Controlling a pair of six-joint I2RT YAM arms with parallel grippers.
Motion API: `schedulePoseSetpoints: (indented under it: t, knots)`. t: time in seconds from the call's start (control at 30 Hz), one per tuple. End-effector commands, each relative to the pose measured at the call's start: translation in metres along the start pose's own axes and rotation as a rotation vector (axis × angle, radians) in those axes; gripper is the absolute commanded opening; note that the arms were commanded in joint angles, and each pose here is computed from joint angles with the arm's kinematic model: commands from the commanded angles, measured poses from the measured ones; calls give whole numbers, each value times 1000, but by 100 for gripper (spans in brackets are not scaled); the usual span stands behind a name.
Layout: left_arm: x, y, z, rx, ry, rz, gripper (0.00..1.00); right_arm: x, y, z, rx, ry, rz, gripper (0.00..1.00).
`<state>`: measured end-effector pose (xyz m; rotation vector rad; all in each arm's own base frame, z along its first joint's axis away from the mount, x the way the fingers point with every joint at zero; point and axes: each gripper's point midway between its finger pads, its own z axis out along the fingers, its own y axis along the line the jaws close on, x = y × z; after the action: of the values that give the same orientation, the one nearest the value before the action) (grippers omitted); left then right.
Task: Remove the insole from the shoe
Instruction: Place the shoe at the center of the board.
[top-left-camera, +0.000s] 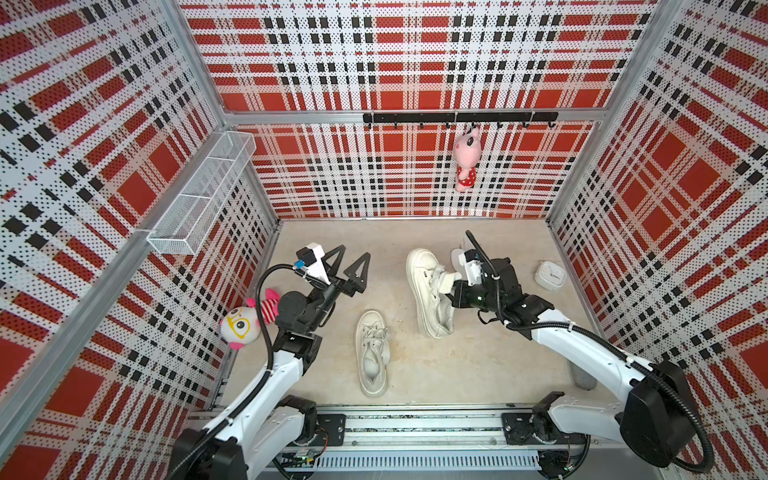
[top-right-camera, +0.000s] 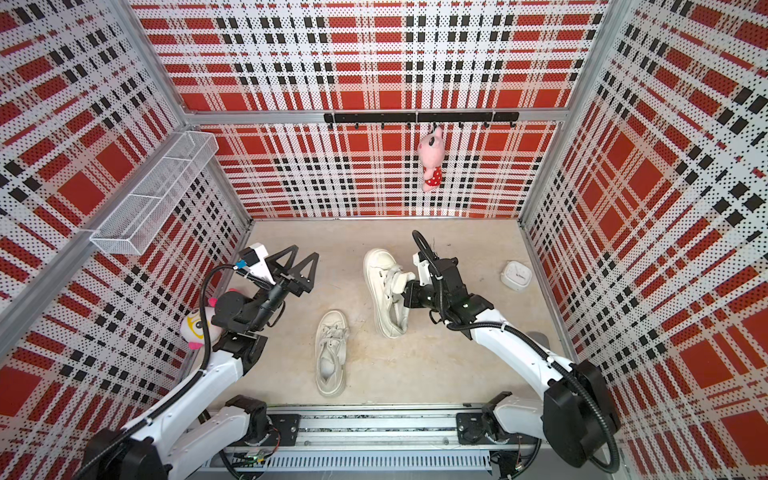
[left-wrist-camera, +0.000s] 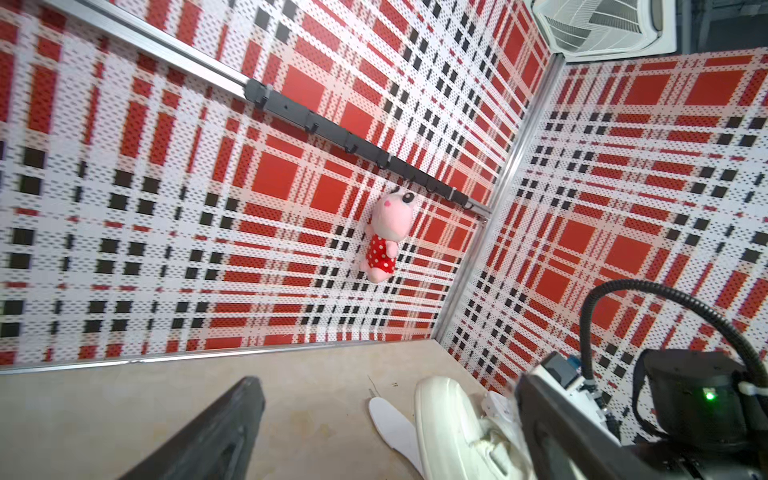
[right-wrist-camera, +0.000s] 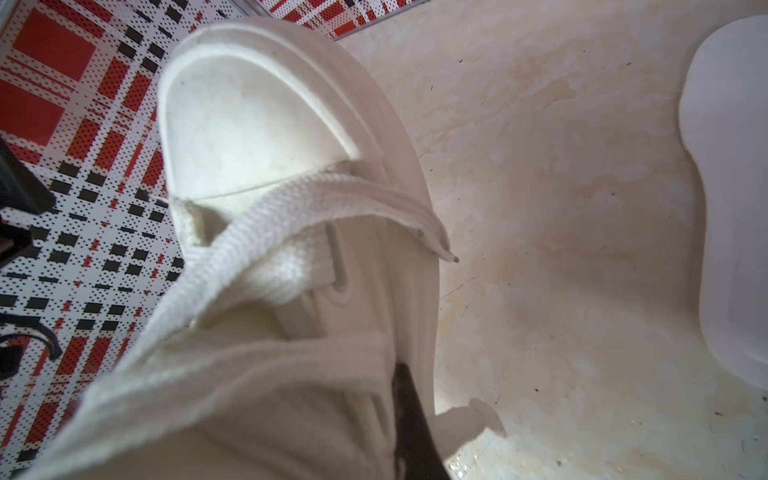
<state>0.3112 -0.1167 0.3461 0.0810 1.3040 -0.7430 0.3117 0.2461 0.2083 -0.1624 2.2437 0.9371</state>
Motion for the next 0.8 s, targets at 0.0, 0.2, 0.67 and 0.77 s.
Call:
schedulePoseSetpoints:
  t: [0.0, 0.2, 0.67, 0.77]
  knots:
    - [9, 35, -18, -176, 38, 17, 98, -34, 20, 1, -24, -61, -10, 0]
    - [-5, 60, -45, -306, 27, -10, 98, -75, 34, 31, -44, -96, -17, 0]
    - [9, 94, -76, -491, 101, -66, 98, -124, 17, 151, -37, -105, 113, 0]
    - [13, 96, -76, -493, 118, -73, 98, -123, 5, 172, -17, -103, 142, 0]
